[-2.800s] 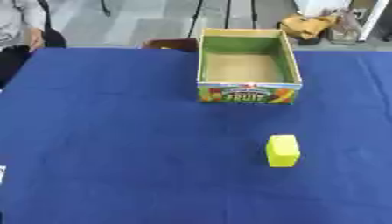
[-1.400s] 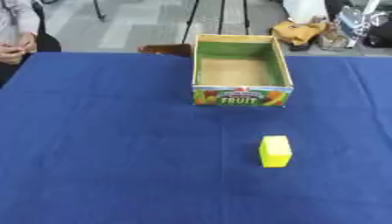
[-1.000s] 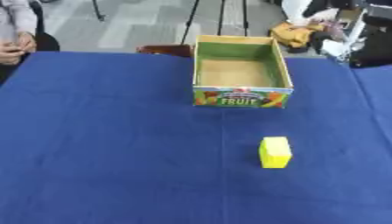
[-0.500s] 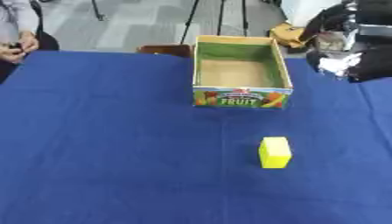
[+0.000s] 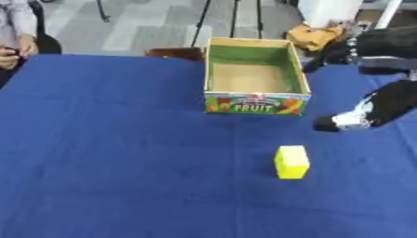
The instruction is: Pick up objects on the table and place them in the box.
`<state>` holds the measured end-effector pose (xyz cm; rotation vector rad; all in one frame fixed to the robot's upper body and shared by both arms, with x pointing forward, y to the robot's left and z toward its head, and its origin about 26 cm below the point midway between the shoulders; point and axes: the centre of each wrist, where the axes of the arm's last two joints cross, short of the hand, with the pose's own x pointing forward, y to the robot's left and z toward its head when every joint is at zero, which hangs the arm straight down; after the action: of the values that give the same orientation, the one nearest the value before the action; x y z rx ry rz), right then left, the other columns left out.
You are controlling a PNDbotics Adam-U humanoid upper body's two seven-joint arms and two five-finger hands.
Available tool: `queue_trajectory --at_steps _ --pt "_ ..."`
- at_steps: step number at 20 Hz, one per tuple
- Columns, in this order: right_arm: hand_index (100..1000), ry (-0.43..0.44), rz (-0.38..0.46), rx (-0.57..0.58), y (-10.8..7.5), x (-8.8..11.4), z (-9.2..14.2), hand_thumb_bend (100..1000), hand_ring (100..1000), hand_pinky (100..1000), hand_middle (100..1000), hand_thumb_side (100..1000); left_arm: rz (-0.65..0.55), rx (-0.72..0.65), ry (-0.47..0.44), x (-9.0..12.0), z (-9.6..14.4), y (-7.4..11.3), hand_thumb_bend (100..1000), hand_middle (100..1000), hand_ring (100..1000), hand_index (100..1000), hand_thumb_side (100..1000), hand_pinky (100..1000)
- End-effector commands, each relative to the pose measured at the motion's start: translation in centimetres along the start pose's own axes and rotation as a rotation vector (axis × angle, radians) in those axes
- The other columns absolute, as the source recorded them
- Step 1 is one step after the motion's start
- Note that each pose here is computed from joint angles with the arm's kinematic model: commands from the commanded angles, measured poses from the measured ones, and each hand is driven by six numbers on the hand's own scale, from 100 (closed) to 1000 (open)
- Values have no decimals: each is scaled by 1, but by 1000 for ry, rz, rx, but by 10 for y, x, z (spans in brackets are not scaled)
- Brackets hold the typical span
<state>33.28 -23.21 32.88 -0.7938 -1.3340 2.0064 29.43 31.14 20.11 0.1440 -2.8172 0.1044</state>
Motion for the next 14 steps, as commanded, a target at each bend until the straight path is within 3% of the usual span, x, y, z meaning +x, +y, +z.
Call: queue_trajectory --at_steps 1,6,13,14 --pt "983 9 -29 23 -5 2 3 524 925 910 856 594 3 -22 -32 5 -9 0 100 857 747 966 1000 605" --pt "1000 5 -57 83 1 7 -5 332 932 936 883 448 5 -21 -31 5 -9 -1 100 858 748 966 1000 605" --pt "1000 11 -129 141 15 6 -23 382 935 946 894 429 10 -19 -35 5 -10 -3 100 859 748 966 1000 604" --pt "1000 10 -138 147 17 6 -25 449 941 950 902 448 11 -19 -35 5 -10 -3 100 860 748 966 1000 605"
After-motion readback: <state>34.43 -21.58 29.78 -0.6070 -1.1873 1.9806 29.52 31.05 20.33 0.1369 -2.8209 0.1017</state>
